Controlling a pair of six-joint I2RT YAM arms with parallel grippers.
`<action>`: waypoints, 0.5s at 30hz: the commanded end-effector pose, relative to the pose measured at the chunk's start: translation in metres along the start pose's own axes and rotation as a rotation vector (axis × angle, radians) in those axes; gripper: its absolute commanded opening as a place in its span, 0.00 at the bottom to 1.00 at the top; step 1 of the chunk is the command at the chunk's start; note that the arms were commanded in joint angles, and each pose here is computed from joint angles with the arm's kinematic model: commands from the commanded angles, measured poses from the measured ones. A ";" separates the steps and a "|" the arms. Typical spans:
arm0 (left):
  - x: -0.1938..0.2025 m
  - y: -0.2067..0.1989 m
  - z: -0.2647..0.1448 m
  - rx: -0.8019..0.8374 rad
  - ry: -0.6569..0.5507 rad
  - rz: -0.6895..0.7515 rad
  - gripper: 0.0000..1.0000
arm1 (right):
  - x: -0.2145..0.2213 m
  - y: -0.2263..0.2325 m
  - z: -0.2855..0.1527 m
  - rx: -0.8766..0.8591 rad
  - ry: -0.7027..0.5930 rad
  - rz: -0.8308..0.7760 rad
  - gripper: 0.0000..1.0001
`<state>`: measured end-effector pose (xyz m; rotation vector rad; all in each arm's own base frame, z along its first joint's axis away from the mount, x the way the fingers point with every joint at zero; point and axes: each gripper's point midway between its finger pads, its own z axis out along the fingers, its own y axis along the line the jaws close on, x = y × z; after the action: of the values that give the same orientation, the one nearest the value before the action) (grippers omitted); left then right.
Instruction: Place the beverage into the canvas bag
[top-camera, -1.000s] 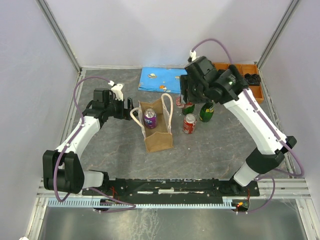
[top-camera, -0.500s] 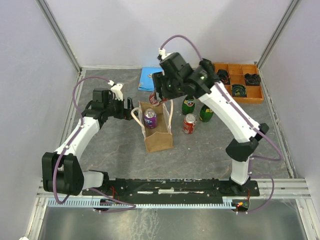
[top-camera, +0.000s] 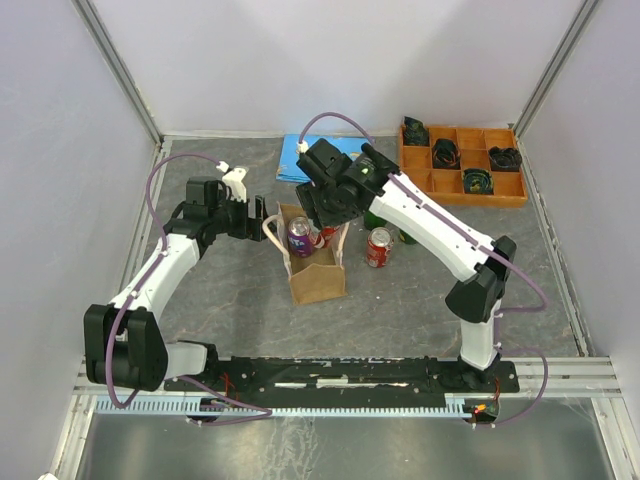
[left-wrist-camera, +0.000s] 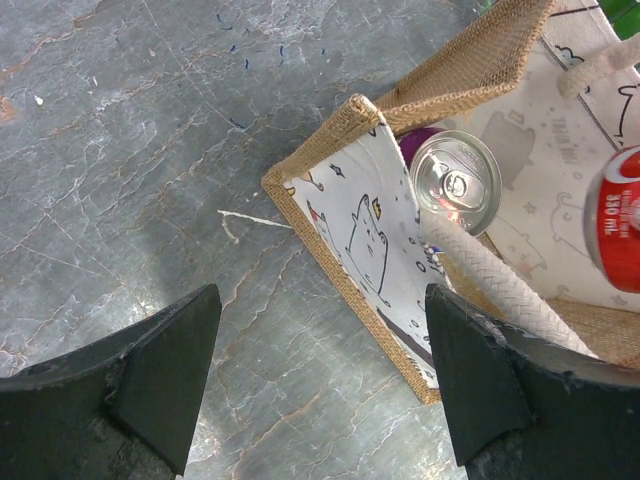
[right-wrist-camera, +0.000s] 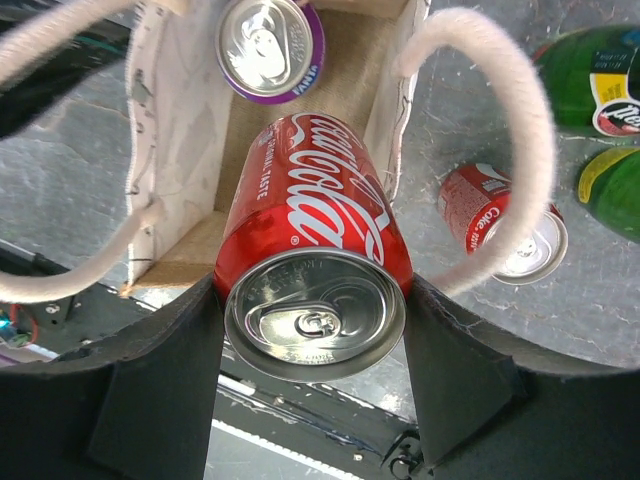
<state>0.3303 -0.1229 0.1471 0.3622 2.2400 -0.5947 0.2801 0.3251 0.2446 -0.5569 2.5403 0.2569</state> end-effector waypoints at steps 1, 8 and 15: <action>-0.007 -0.006 -0.004 0.025 -0.025 0.051 0.89 | -0.013 0.003 0.012 0.004 -0.065 -0.014 0.00; -0.005 -0.006 -0.004 0.023 -0.022 0.050 0.89 | -0.003 0.002 0.048 0.043 -0.002 -0.044 0.00; -0.004 -0.005 -0.004 0.023 -0.019 0.046 0.89 | 0.012 -0.005 0.076 0.092 0.055 -0.079 0.00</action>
<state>0.3295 -0.1231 0.1463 0.3625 2.2434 -0.5956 0.2921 0.3314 0.1636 -0.6470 2.6462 0.0926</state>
